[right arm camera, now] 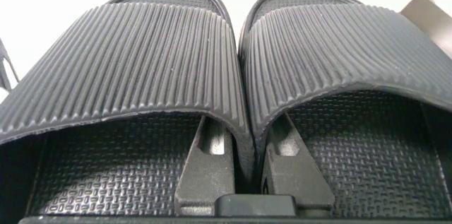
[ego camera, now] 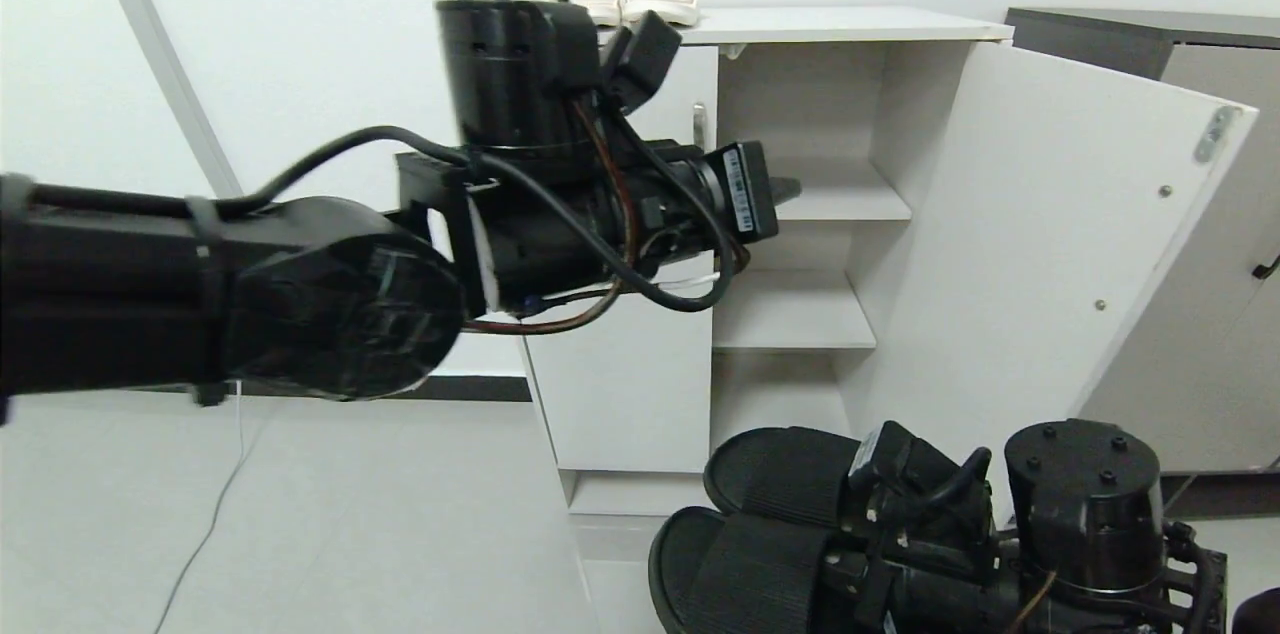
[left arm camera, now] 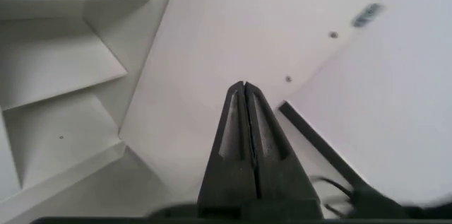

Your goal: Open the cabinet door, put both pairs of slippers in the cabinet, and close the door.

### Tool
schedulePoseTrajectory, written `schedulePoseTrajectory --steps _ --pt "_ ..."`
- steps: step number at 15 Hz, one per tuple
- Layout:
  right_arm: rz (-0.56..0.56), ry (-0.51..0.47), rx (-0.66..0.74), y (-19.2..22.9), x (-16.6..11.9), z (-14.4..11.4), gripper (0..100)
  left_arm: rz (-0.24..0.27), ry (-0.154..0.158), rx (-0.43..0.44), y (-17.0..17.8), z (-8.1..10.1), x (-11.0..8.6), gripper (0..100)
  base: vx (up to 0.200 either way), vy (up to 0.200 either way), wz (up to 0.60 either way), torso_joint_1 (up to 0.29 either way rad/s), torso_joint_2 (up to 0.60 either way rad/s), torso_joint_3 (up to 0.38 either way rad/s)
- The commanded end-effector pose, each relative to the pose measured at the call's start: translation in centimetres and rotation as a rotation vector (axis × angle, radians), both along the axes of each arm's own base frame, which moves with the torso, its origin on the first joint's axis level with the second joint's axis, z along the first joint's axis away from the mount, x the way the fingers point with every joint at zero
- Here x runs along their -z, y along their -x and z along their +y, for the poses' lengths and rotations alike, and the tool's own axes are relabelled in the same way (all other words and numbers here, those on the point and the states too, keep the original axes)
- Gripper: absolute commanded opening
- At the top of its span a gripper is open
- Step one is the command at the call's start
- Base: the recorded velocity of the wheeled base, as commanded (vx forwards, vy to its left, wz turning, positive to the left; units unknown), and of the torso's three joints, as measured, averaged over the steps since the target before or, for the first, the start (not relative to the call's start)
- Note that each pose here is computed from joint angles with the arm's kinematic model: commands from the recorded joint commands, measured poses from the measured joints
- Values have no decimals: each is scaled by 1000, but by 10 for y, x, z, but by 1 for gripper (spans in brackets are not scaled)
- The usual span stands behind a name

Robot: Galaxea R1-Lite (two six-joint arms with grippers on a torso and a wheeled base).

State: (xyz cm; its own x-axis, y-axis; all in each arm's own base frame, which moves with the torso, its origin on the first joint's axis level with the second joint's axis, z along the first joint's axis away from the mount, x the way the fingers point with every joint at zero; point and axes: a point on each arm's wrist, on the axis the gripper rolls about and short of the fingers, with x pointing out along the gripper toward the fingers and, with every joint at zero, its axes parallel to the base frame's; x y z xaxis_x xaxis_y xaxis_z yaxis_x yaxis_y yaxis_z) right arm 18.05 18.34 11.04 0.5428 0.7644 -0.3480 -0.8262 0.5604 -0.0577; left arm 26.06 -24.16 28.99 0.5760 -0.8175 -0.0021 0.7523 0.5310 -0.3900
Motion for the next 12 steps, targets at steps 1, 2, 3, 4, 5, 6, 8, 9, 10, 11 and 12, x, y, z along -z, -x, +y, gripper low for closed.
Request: schedulePoseTrajectory --steps 1,2,3,4,5,6,8,9,10,11,12 --pt "9 5 34 -11 3 -1 0 -46 32 -29 51 56 -23 0 0 0 0 0 0 0" --pt "12 8 40 -13 5 -1 0 -53 31 -37 60 66 -23 0 0 0 0 0 0 0" --pt "16 11 51 -18 7 -1 0 -74 18 -67 85 96 -19 0 0 0 0 0 0 0" --pt "21 14 59 -21 9 -1 0 -88 8 -105 110 125 -12 0 0 0 0 0 0 0" --pt "20 14 68 -23 9 -2 0 -88 4 -151 134 151 -5 0 0 0 0 0 0 0" --pt "15 10 85 -26 7 -3 0 -90 -1 -228 158 175 3 0 0 0 0 0 0 0" --pt "20 -2 164 -36 7 0 0 -74 -37 -353 202 207 24 0 0 0 0 0 0 0" --pt "30 -10 215 -43 10 4 0 -66 -74 -438 223 222 41 0 0 0 0 0 0 0" --pt "32 -16 250 -48 10 7 0 -66 -104 -519 240 232 57 0 0 0 0 0 0 0" --pt "36 -23 279 -52 12 10 0 -67 -134 -598 254 239 74 0 0 0 0 0 0 0" --pt "36 -29 298 -55 11 12 0 -76 -151 -668 263 243 86 0 0 0 0 0 0 0"
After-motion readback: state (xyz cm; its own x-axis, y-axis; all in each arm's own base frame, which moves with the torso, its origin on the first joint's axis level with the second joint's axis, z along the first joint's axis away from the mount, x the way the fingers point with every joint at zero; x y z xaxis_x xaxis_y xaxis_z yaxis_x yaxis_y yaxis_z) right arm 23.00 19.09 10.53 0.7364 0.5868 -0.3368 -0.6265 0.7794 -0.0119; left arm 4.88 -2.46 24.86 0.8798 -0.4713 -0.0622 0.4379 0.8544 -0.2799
